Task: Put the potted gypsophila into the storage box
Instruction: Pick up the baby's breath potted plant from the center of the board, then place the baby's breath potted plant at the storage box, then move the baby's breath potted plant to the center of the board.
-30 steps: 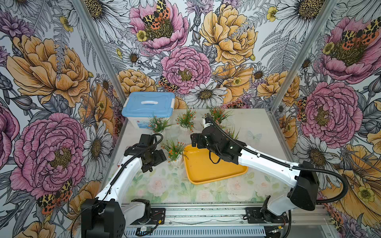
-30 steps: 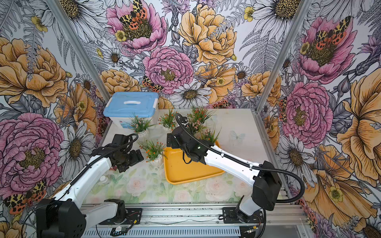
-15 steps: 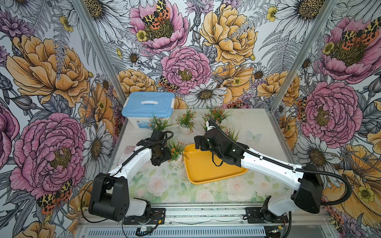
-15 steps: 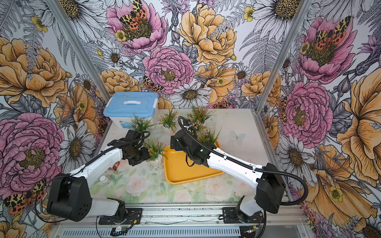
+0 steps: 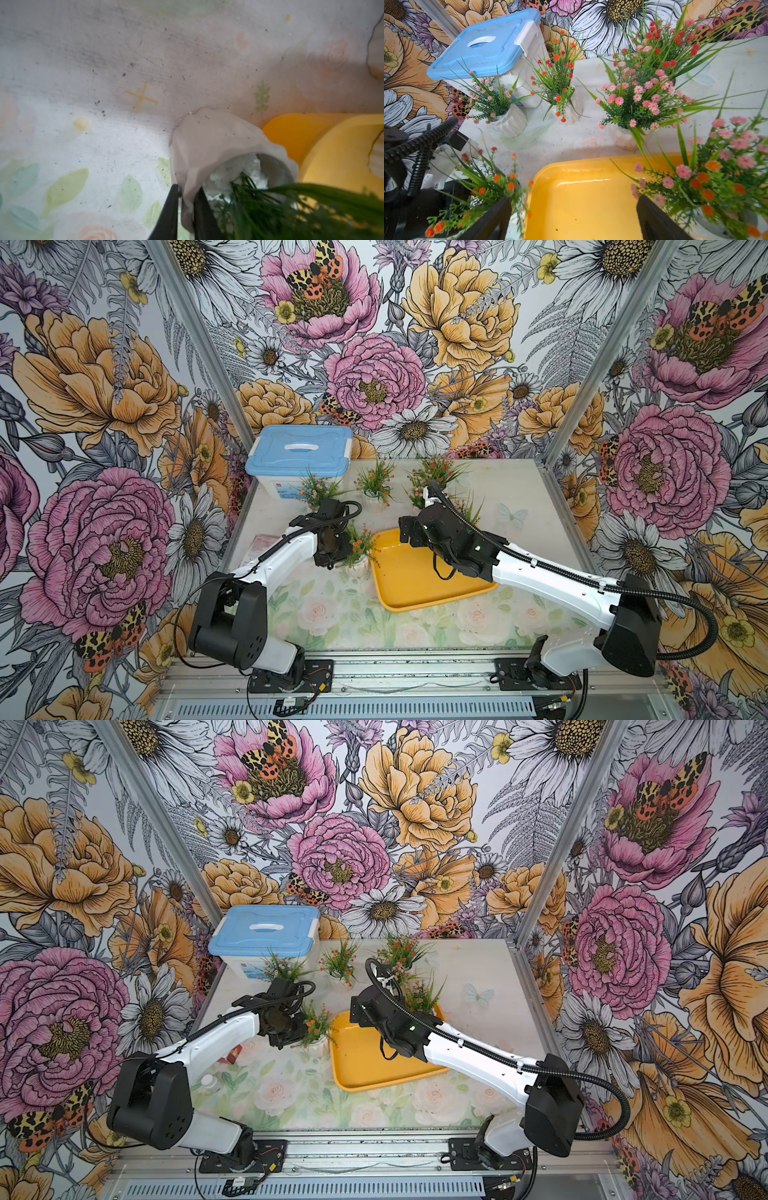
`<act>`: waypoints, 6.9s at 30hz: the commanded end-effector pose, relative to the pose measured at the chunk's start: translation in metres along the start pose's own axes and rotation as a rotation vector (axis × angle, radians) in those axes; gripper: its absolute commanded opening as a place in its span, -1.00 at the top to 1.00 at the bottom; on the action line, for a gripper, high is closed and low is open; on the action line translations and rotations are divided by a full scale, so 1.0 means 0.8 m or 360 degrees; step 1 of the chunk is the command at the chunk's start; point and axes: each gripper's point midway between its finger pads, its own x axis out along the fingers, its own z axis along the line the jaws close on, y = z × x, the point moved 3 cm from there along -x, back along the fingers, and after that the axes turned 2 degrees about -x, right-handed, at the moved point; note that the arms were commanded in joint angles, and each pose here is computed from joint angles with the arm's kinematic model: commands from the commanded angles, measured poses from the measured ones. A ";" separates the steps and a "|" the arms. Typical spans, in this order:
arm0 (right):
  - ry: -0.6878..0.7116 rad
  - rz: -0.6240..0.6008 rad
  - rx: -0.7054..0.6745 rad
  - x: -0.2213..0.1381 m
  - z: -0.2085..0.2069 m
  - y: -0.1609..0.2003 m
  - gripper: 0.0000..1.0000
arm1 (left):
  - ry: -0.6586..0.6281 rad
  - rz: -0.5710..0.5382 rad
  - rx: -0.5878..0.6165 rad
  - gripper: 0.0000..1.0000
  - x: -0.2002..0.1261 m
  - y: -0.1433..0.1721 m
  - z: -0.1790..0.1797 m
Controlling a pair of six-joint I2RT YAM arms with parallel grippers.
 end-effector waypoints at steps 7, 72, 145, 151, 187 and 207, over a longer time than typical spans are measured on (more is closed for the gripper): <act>0.0047 -0.0096 0.0043 -0.020 -0.023 -0.016 -0.87 | 0.0090 -0.0096 0.0012 1.00 -0.021 -0.014 -0.024; 0.0675 -0.0267 0.0509 -0.196 -0.284 0.007 -0.99 | 0.0651 0.0167 0.0862 0.55 -0.001 0.146 -0.429; 0.0101 -0.0375 -0.0010 0.043 -0.043 -0.175 -0.96 | 0.0138 -0.0347 -0.0799 0.06 0.039 -0.223 0.063; 0.0129 -0.0379 -0.0012 0.044 -0.047 -0.174 -0.96 | 0.0060 -0.0352 -0.0785 0.10 0.049 -0.218 0.064; 0.0163 -0.0318 0.0012 0.041 -0.066 -0.147 -0.96 | 0.0019 -0.0227 -0.0234 0.19 0.029 -0.189 0.013; 0.0164 -0.0299 0.0033 0.050 -0.065 -0.144 -0.95 | 0.0046 -0.0252 -0.0586 0.35 0.020 -0.178 0.024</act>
